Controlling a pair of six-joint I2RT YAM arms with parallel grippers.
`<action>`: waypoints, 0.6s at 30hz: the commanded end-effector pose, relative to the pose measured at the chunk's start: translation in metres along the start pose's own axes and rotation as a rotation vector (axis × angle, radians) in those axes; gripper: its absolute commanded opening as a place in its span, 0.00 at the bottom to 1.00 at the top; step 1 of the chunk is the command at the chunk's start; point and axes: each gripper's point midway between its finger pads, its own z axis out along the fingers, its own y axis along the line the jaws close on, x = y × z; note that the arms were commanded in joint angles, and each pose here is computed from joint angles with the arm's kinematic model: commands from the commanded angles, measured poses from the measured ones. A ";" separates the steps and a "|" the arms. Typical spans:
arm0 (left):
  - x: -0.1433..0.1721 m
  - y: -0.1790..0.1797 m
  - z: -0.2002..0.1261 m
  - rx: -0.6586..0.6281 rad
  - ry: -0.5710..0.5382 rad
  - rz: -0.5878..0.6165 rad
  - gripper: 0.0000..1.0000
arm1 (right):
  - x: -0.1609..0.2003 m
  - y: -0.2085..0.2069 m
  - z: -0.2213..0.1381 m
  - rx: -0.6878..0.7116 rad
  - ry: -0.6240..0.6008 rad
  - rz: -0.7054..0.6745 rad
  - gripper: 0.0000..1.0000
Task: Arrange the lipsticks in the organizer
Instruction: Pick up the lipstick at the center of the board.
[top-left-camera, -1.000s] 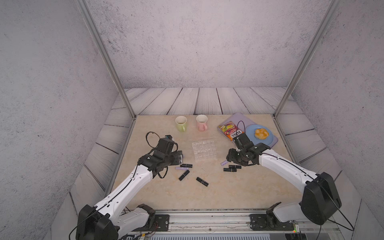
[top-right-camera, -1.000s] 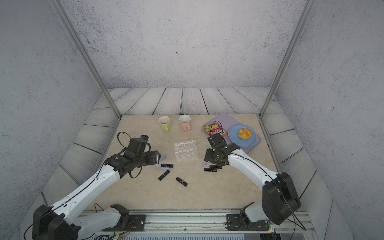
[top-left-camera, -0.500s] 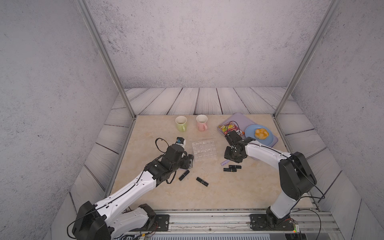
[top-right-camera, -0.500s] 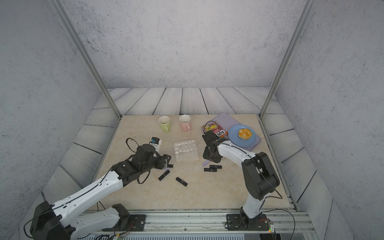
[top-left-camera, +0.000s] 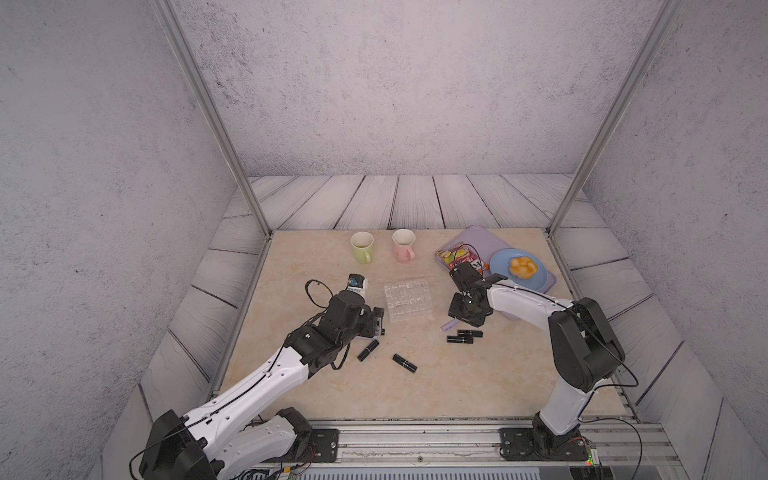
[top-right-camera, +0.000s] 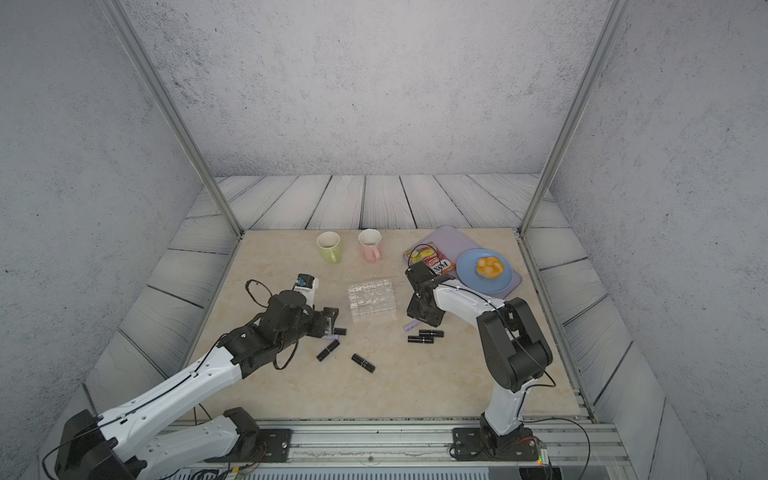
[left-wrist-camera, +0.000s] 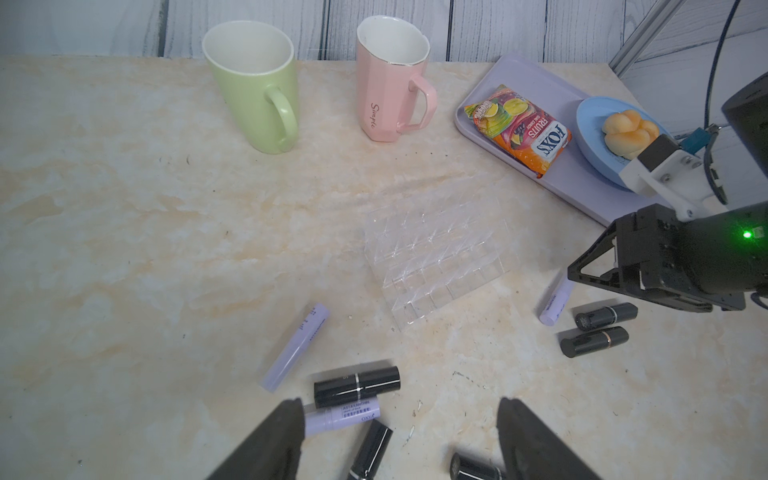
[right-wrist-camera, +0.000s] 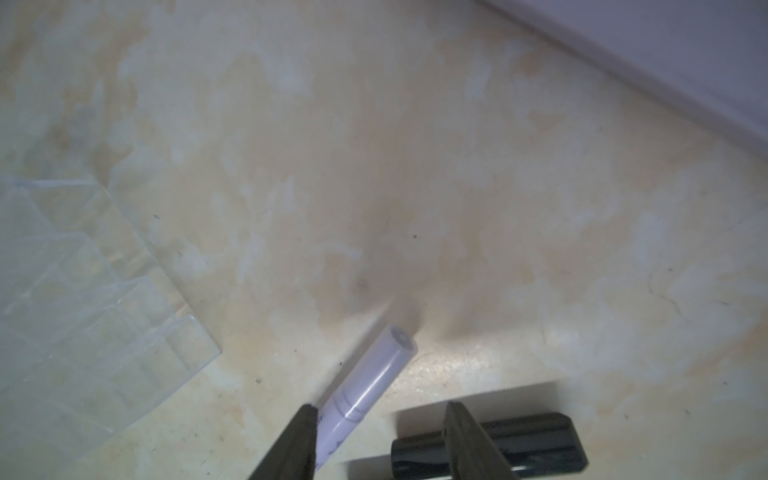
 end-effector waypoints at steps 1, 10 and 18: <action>-0.001 0.001 0.000 -0.010 -0.004 0.011 0.78 | -0.007 0.000 0.007 0.020 -0.008 0.018 0.50; -0.001 0.005 0.000 -0.031 -0.005 0.011 0.77 | -0.005 0.003 0.020 0.019 0.014 0.047 0.46; -0.002 0.005 0.000 -0.033 -0.006 0.011 0.77 | -0.003 0.005 0.028 0.015 0.033 0.059 0.44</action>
